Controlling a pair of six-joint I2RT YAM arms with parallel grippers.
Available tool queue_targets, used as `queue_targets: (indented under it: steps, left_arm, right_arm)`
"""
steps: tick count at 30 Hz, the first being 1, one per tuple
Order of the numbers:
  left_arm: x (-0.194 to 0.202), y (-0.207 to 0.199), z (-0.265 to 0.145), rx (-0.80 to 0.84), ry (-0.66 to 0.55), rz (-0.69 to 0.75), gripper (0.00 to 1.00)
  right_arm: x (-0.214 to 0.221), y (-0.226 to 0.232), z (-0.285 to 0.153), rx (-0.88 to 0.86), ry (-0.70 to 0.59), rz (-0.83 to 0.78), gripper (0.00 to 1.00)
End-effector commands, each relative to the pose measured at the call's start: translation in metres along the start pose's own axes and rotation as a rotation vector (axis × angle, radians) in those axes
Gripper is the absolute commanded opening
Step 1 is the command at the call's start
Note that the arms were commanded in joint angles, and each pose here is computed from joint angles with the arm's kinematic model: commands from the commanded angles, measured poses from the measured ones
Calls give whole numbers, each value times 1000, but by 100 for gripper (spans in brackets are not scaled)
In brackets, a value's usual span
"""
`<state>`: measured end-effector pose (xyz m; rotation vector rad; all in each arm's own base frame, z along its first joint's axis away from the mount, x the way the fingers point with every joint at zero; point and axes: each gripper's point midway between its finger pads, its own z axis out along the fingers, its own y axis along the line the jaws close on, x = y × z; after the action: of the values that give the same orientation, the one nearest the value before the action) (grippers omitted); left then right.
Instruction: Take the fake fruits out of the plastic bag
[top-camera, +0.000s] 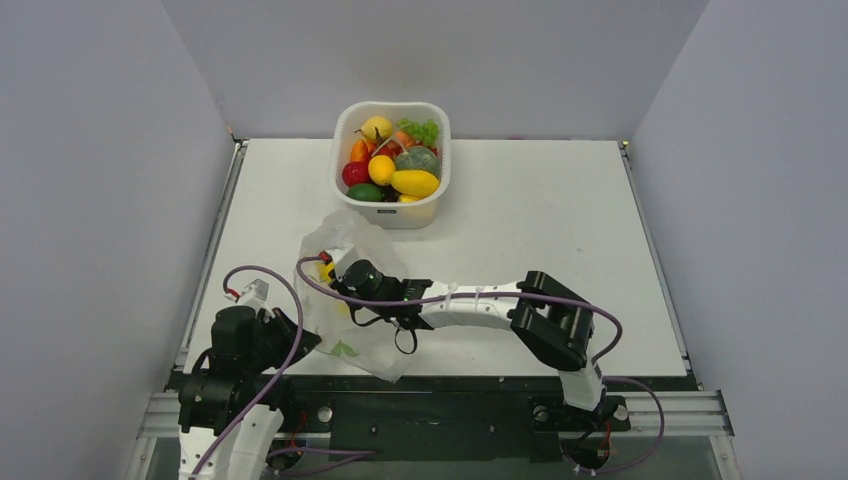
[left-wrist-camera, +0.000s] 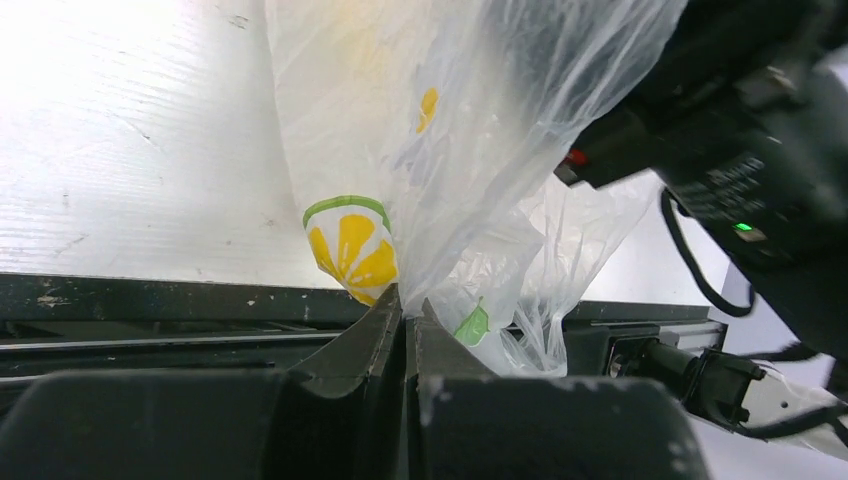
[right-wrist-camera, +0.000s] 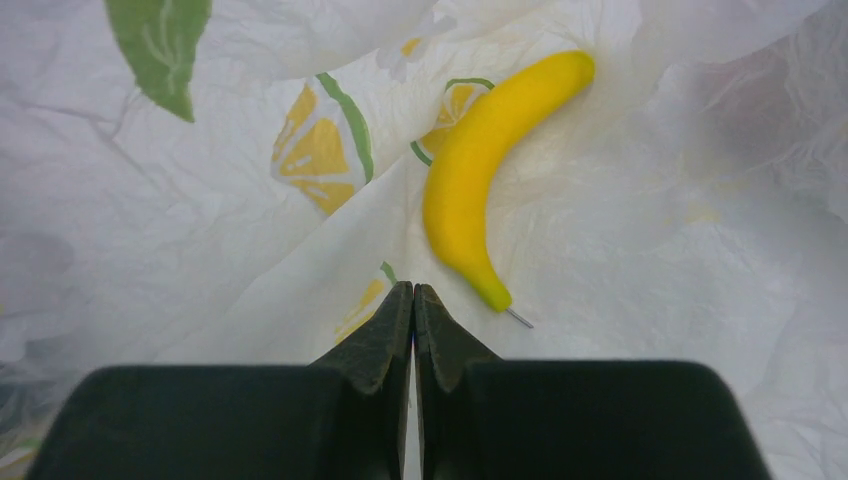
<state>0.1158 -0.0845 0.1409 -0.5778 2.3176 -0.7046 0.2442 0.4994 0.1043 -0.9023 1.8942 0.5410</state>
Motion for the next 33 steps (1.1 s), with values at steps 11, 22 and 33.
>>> queue_targets:
  steps: [11, 22, 33]
  left_arm:
    - [-11, -8, -2, 23, -39, 13, 0]
    - [7, -6, -3, 39, 45, 32, 0]
    - [13, -6, -2, 42, 99, 78, 0]
  right_arm:
    - [-20, -3, -23, -32, -71, 84, 18]
    - [-12, -25, 48, 90, -73, 20, 60]
    - [22, -45, 97, 155, -24, -63, 70]
